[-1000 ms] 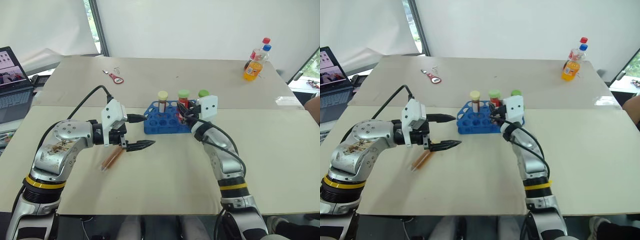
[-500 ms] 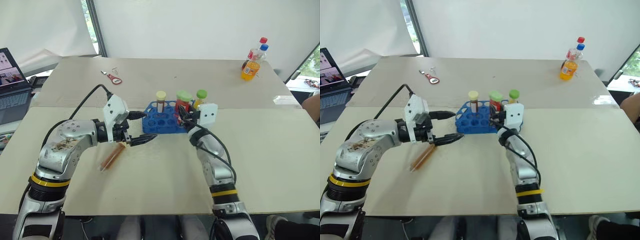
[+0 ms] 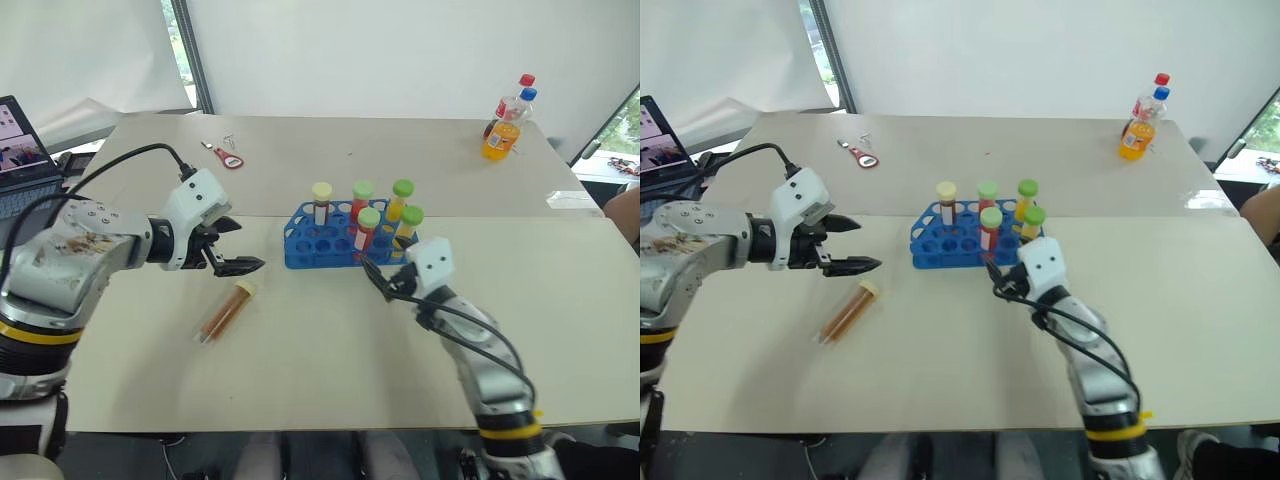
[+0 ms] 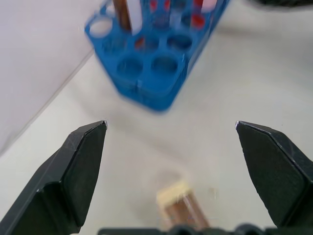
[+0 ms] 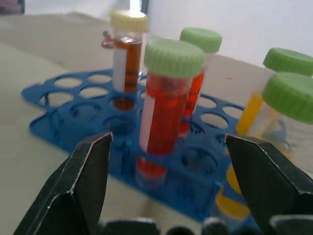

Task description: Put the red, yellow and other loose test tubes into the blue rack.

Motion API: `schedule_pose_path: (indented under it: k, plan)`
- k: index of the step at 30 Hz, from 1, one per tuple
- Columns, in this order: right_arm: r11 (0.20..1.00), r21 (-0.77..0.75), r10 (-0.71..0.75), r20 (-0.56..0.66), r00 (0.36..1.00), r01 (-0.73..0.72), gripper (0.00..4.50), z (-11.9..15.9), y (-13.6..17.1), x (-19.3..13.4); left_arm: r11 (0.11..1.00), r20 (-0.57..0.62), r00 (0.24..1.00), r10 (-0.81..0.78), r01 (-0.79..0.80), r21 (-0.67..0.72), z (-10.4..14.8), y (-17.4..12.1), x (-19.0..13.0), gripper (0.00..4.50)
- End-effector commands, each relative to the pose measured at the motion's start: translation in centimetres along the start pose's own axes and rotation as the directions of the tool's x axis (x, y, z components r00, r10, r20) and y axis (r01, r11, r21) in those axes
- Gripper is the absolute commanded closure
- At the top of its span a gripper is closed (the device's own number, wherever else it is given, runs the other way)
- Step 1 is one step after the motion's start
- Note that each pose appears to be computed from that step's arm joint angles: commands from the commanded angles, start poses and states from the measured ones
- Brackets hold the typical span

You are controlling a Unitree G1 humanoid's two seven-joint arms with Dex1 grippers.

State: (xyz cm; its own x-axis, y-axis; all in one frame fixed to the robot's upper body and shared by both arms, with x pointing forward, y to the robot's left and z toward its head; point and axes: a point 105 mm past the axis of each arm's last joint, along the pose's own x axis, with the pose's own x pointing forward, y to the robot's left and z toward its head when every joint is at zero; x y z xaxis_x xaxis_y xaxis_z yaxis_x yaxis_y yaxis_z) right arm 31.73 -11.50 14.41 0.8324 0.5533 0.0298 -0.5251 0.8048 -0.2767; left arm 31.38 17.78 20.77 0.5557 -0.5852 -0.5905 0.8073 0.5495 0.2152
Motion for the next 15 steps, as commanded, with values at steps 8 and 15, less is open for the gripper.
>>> schedule_pose_path:
  k: [8, 15]
  plan:
    - [0.842, -0.032, 0.534, -0.082, 0.841, -0.538, 0.44, 4.9, 3.9, -4.9, 0.979, -0.313, 0.945, -0.095, 0.031, -0.204, -3.7, -0.7, -0.8, 0.00]
    - [0.743, 0.013, 0.662, -0.162, 0.732, -0.669, 0.44, 5.9, 5.5, -6.9, 0.964, -0.410, 0.908, -0.085, -0.029, -0.263, -5.0, 0.3, 1.6, 0.00]
